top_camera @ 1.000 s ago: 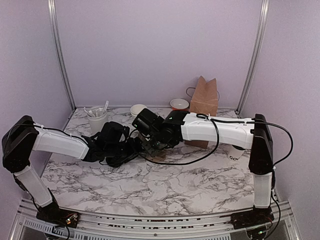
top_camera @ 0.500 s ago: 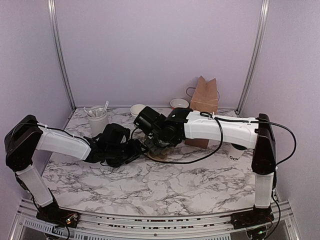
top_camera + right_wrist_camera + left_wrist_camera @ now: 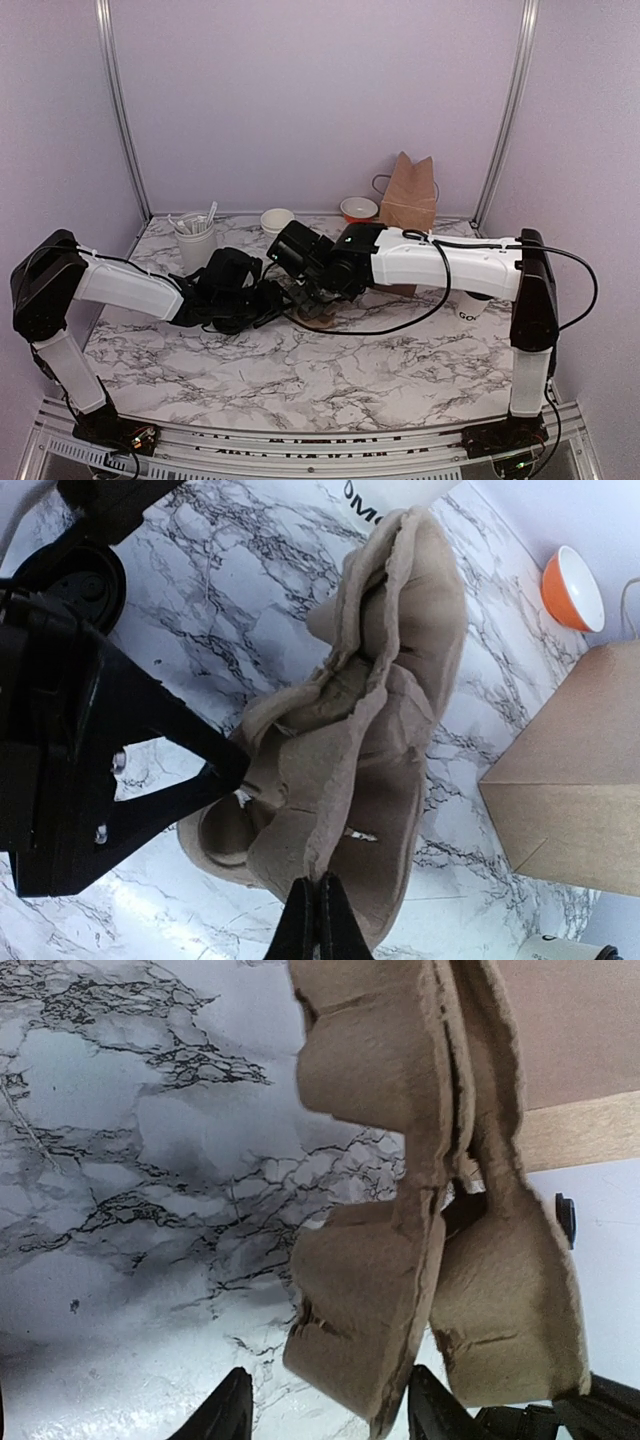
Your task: Pack the takeout coffee
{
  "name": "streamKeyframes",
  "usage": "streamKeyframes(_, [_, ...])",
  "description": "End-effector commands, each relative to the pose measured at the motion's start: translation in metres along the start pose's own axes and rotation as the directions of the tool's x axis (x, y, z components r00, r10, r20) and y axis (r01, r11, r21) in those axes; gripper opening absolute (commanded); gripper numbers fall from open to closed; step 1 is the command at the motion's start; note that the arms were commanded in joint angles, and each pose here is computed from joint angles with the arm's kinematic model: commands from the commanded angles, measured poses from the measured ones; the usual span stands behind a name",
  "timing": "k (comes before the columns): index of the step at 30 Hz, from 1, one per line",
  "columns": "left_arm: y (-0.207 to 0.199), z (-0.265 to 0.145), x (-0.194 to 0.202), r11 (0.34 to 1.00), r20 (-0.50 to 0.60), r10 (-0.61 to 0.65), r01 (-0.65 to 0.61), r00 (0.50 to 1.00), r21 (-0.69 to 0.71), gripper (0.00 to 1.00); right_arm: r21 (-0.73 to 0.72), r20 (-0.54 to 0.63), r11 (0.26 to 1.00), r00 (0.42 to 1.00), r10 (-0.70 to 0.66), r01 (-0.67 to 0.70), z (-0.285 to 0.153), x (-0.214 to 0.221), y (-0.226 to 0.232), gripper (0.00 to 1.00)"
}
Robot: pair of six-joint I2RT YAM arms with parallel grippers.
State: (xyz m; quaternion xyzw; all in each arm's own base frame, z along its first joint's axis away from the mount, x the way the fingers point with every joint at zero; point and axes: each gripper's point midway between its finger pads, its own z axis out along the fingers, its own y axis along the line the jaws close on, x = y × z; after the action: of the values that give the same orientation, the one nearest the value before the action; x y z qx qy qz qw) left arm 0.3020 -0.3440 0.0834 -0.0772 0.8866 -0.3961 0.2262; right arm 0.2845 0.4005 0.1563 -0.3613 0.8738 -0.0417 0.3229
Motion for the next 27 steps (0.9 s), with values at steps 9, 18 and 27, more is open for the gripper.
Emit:
streamKeyframes(9, [-0.042,-0.021,-0.027,0.994,0.103,0.006,-0.017,0.995,0.105,0.52,-0.011,0.032,0.998,0.998,0.061,-0.061,-0.015,0.002,0.002,0.0])
streamKeyframes(18, [-0.027,-0.002,-0.041,0.998,0.119,-0.038,0.031,0.992,0.063,0.51,-0.026,0.039,0.998,0.998,0.058,-0.057,-0.021,0.003,0.007,0.0])
streamKeyframes(27, [-0.032,0.018,-0.054,0.996,0.105,-0.047,0.039,0.993,0.075,0.5,-0.029,0.045,0.998,0.997,0.062,-0.061,-0.026,0.005,0.007,0.0])
